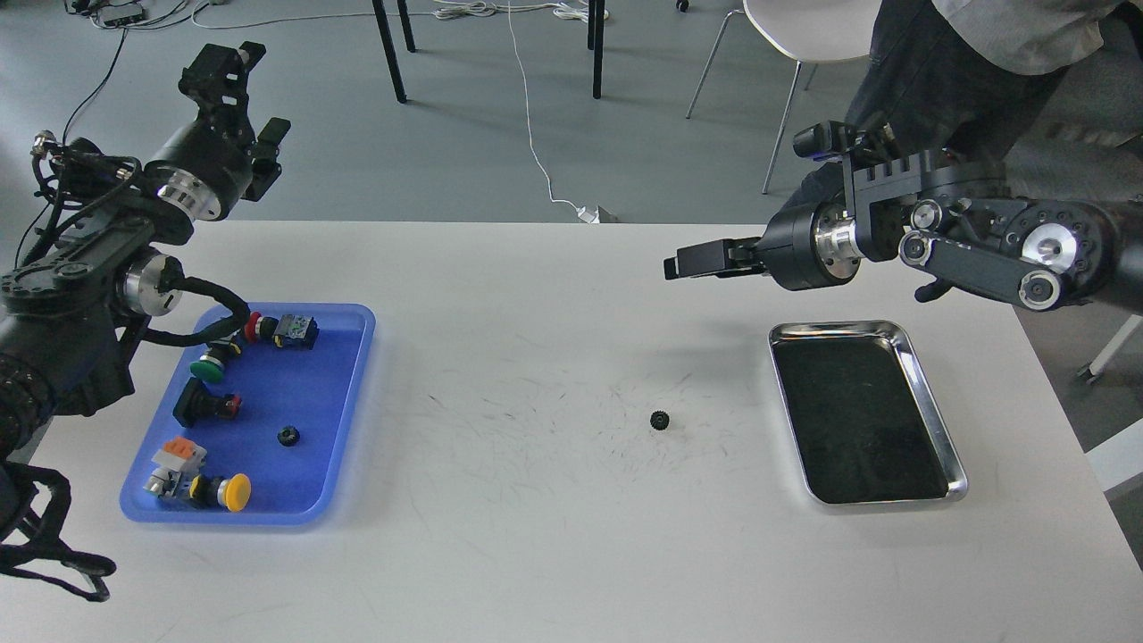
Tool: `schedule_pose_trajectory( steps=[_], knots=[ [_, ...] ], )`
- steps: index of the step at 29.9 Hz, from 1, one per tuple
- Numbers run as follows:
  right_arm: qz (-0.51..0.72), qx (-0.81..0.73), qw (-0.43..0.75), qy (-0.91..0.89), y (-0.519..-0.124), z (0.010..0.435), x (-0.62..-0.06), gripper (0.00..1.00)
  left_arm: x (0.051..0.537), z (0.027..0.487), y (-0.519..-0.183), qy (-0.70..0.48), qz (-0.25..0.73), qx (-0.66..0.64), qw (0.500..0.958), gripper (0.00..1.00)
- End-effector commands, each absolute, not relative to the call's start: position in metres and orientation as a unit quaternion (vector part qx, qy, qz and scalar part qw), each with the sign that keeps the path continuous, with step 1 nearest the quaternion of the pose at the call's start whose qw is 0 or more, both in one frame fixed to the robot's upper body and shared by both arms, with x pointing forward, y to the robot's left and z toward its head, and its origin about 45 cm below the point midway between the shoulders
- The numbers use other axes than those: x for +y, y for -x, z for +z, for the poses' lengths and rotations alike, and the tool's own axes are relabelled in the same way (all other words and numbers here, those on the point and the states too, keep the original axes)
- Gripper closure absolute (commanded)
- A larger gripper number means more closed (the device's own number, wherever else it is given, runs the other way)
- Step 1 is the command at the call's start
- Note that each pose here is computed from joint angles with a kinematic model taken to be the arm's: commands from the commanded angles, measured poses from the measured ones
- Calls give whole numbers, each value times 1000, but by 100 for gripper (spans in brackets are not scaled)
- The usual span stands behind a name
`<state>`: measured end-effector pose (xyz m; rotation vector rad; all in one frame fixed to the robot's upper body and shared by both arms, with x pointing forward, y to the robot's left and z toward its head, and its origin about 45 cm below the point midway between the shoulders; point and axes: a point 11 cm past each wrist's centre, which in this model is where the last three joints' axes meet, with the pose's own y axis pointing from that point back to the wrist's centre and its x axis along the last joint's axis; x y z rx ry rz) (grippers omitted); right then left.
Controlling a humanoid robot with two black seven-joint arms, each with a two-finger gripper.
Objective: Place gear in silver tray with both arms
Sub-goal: 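Move the right gripper toward the black gear on the table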
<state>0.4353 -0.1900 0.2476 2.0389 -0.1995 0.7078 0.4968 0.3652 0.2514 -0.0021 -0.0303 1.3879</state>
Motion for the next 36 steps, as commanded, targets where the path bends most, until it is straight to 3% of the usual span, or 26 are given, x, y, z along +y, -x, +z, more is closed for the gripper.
schedule_pose_trajectory(
  steps=[1, 19, 26, 36],
  knots=[
    [312, -41, 483, -817, -431, 242, -176, 2, 369, 251, -496, 0, 642, -15, 766, 2],
    [418, 175, 534, -714, -394, 199, -151, 4, 371, 250, -495, -1, 646, -15, 764, 2],
    [396, 132, 507, -754, -402, 205, -128, 2, 372, 250, -495, -3, 649, -17, 760, 2],
    [399, 196, 483, -754, -383, 198, -127, 4, 371, 249, -495, -3, 648, -15, 761, 2]
  ],
)
